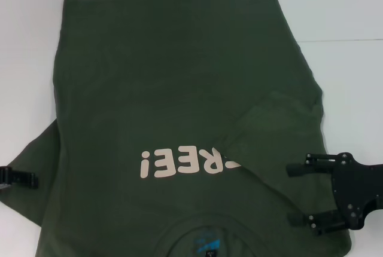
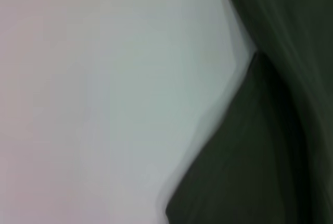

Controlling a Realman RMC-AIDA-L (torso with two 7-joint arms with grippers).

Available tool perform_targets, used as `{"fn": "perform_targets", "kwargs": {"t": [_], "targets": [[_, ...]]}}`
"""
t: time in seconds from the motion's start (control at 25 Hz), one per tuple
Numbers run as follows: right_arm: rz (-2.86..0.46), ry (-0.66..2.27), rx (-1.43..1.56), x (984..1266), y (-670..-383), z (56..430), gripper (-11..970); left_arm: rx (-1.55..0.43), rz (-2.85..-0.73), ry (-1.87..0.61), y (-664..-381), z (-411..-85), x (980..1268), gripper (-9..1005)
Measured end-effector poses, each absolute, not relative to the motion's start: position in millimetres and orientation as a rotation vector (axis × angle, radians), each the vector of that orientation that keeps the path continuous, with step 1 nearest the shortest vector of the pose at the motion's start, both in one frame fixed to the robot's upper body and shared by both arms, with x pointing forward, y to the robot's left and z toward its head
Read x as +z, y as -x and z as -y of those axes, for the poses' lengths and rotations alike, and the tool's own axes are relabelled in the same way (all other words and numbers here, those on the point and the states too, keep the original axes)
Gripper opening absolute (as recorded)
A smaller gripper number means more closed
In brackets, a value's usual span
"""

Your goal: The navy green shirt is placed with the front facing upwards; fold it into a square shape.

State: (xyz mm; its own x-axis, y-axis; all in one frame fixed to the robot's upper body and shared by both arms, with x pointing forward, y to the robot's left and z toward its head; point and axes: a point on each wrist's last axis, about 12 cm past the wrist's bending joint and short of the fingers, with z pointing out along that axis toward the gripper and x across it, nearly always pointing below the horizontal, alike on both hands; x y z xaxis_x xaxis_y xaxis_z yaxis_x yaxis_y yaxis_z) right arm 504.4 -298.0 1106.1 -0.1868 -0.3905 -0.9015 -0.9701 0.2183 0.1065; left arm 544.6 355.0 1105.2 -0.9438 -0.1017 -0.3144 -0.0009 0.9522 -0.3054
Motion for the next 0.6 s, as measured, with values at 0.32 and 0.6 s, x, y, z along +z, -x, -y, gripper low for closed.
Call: {"fn": "perform_targets", "kwargs": {"t": [0.32,0.6], "targets": [[-1.722,1.273,0.932,1105.9,-505.8,298.1,917,-0.442,-2.773,0.072,-548.3,-352.2,1105.9,794],[-1.732,1.266,0.938,1106.6,-506.8,297.9,917,-0.436,-2.771,0.072,-549.2,-353.3,1105.1,791]]}}
